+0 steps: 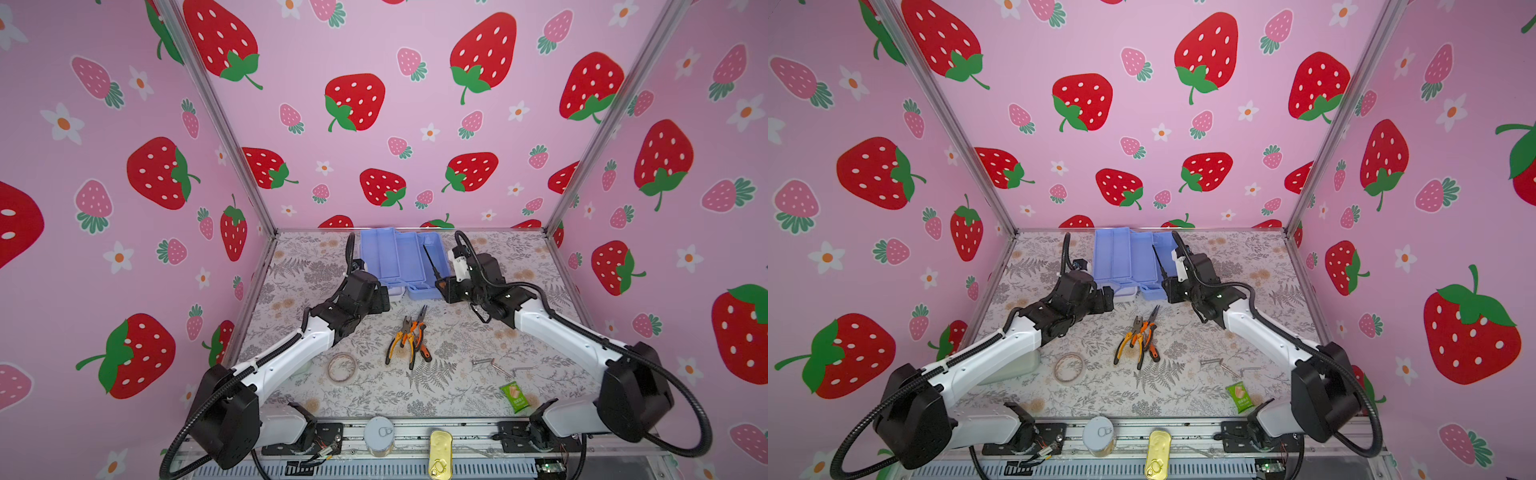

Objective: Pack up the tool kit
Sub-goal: 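Place the screwdriver into the blue tray with the right gripper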

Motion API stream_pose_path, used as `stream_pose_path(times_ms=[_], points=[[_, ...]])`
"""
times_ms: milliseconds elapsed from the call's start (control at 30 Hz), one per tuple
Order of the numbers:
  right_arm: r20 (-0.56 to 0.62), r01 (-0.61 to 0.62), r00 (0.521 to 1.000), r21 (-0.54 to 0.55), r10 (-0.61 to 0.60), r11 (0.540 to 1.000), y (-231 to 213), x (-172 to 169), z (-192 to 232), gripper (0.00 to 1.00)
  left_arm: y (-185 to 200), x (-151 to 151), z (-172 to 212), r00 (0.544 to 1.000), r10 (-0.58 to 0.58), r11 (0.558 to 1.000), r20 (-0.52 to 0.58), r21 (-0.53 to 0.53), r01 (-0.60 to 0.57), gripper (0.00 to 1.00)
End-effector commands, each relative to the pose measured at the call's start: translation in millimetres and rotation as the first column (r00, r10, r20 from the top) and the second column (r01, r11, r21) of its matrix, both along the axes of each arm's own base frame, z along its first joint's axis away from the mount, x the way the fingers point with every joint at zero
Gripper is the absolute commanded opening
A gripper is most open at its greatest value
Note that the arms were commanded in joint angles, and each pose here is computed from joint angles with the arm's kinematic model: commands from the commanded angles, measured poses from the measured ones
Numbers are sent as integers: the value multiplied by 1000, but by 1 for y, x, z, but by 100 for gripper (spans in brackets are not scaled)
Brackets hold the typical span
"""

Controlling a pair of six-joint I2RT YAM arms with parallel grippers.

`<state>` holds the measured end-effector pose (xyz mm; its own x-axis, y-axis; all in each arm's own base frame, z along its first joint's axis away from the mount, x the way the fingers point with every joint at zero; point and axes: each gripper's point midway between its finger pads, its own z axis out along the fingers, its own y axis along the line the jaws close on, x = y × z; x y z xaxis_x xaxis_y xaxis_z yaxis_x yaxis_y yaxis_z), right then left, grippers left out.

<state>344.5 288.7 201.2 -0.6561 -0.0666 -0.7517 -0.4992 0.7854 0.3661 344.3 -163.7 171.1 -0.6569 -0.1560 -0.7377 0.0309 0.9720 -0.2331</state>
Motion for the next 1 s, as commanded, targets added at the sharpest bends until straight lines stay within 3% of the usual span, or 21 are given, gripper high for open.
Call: stream_pose_path(times_ms=[0, 167, 400, 633, 833, 967], points=[[-65, -46, 996, 121, 54, 992, 26, 27, 1, 7, 8, -1, 5, 999, 32, 999, 15, -36, -31, 92], [-167, -78, 979, 217, 116, 973, 63, 61, -19, 9, 17, -4, 6, 999, 45, 998, 4, -42, -45, 92], [-230, -64, 965, 270, 128, 961, 89, 88, -42, 18, 26, -2, 0, 998, 67, 994, -16, -85, -68, 93], [-248, -61, 958, 315, 144, 947, 101, 93, -47, 47, 27, 2, -7, 997, 71, 993, -40, -93, -74, 93], [-214, -71, 967, 303, 140, 950, 99, 91, -38, 50, 20, 3, -10, 998, 40, 993, -47, -113, -45, 92], [-143, -67, 984, 259, 106, 963, 83, 83, -24, 49, 13, 0, -20, 996, 3, 992, -85, -125, -13, 84]])
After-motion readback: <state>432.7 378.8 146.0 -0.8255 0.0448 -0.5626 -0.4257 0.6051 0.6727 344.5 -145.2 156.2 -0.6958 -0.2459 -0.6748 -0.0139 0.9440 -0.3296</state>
